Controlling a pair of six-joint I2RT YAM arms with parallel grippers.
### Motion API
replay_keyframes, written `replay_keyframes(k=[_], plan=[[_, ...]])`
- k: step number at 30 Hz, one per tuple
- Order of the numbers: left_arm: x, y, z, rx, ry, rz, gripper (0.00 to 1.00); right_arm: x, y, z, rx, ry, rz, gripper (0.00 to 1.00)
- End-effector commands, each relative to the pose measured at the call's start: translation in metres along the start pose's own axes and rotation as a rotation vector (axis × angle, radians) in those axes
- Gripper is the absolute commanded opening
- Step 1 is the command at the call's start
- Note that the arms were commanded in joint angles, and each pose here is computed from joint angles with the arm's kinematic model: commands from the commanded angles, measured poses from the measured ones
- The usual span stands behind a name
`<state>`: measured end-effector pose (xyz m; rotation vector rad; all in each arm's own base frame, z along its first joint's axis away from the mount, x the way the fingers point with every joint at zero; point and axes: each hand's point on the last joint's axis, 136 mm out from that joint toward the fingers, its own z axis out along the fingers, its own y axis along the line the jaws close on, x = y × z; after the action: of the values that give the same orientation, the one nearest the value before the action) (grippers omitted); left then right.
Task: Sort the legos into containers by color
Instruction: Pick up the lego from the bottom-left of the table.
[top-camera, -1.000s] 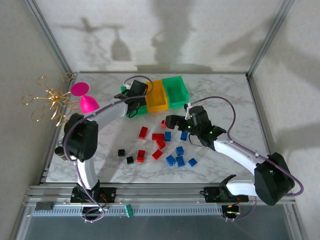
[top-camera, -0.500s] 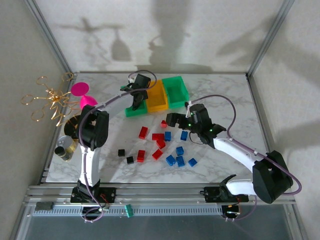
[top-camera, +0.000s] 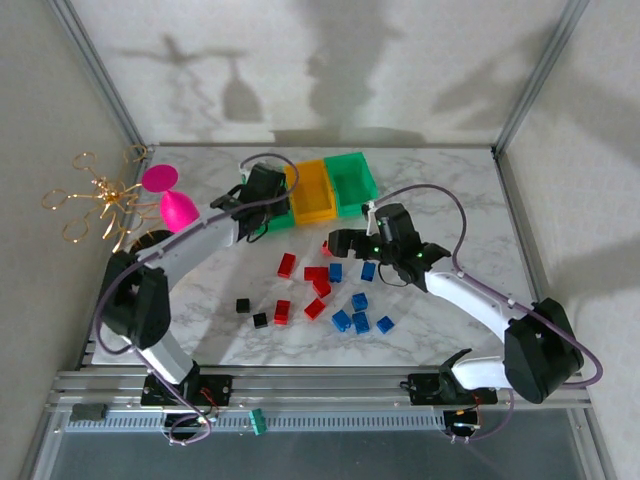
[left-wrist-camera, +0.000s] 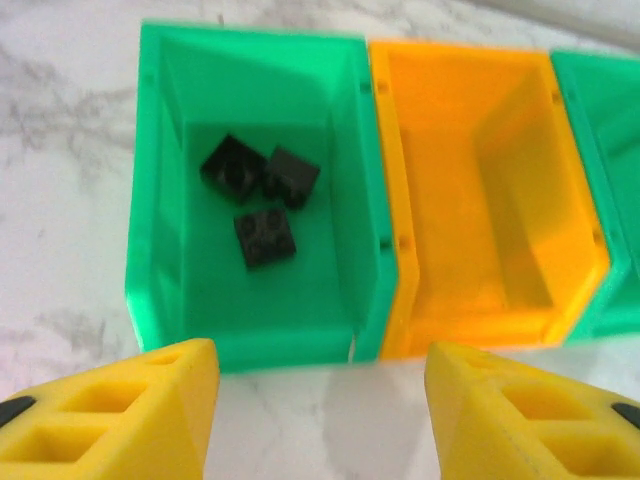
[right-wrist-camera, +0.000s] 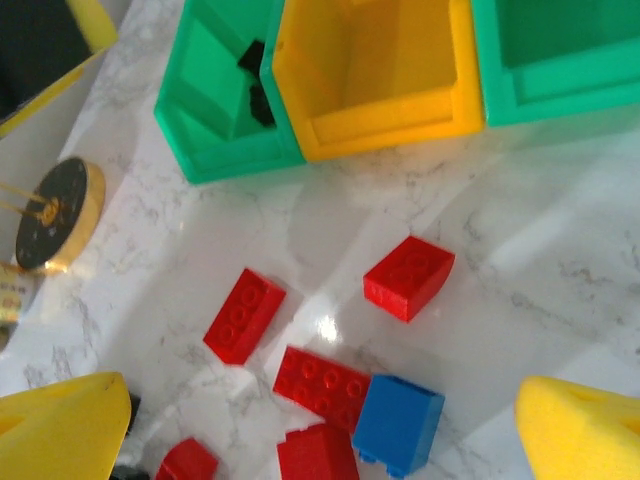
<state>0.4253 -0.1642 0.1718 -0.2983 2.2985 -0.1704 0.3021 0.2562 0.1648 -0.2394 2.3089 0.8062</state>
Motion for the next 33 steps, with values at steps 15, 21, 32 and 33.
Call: replay_keyframes(k=[15,21,32,33], plan=[[0.124,0.1,-0.073,-0.097,0.169,-0.101,0.63,0.08,0.046,0.018,-0.077,0.148,-0.028,0.99],[0.16,0.123,-0.072,-0.128,0.223,-0.133,0.65,0.093,0.056,0.026,-0.089,0.171,-0.03,0.99],[0.2,0.129,-0.065,-0.133,0.328,-0.154,0.64,0.095,0.058,0.03,-0.081,0.171,-0.051,0.99],[0.204,0.128,-0.064,-0.132,0.34,-0.15,0.64,0.095,0.058,0.031,-0.081,0.173,-0.051,0.99]])
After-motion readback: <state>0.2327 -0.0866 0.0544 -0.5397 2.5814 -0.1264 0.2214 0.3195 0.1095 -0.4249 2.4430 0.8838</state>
